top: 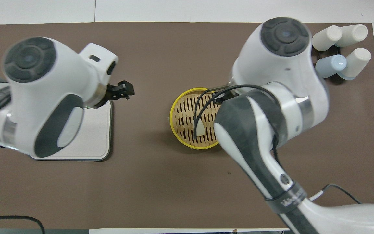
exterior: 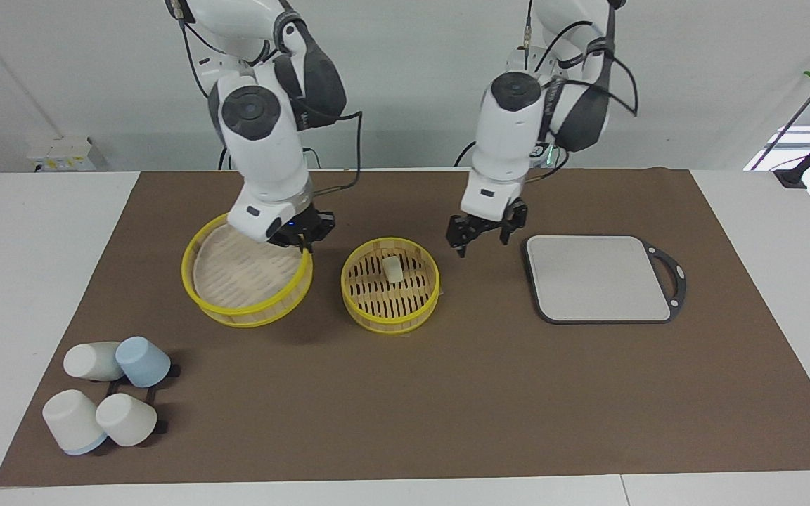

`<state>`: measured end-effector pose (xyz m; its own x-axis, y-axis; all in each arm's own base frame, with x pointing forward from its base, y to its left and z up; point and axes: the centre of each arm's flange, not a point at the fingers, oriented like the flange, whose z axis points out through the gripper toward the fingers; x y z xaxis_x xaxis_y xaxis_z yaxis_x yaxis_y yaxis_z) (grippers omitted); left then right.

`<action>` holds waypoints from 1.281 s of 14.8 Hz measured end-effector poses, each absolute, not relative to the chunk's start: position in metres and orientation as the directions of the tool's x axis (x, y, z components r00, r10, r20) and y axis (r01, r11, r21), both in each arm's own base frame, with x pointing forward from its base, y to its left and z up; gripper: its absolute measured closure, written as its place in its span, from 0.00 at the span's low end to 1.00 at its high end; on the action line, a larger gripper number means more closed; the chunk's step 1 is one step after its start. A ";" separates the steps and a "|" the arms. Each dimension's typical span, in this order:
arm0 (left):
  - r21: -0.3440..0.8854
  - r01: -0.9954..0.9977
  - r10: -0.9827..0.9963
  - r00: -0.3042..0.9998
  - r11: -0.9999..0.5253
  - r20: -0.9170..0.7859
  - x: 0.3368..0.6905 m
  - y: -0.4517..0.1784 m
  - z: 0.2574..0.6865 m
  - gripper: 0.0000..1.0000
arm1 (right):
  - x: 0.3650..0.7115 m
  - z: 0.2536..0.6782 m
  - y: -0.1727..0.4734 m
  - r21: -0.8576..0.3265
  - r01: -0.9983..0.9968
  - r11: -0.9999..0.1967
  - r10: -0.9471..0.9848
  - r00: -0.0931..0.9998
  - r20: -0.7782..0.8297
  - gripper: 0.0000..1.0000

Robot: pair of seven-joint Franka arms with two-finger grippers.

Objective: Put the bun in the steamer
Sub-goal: 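Withdraw the left gripper while the right gripper brings the lid over the steamer, then lower the lid onto the steamer with the right gripper and release it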

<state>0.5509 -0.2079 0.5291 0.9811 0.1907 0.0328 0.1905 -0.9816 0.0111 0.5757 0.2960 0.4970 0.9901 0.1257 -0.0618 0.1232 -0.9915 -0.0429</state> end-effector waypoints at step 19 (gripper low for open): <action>0.004 -0.018 -0.018 1.000 -1.000 -0.017 0.528 -0.024 0.597 0.00 | 0.532 0.407 0.448 -0.074 0.052 -0.996 0.052 0.999 0.000 0.91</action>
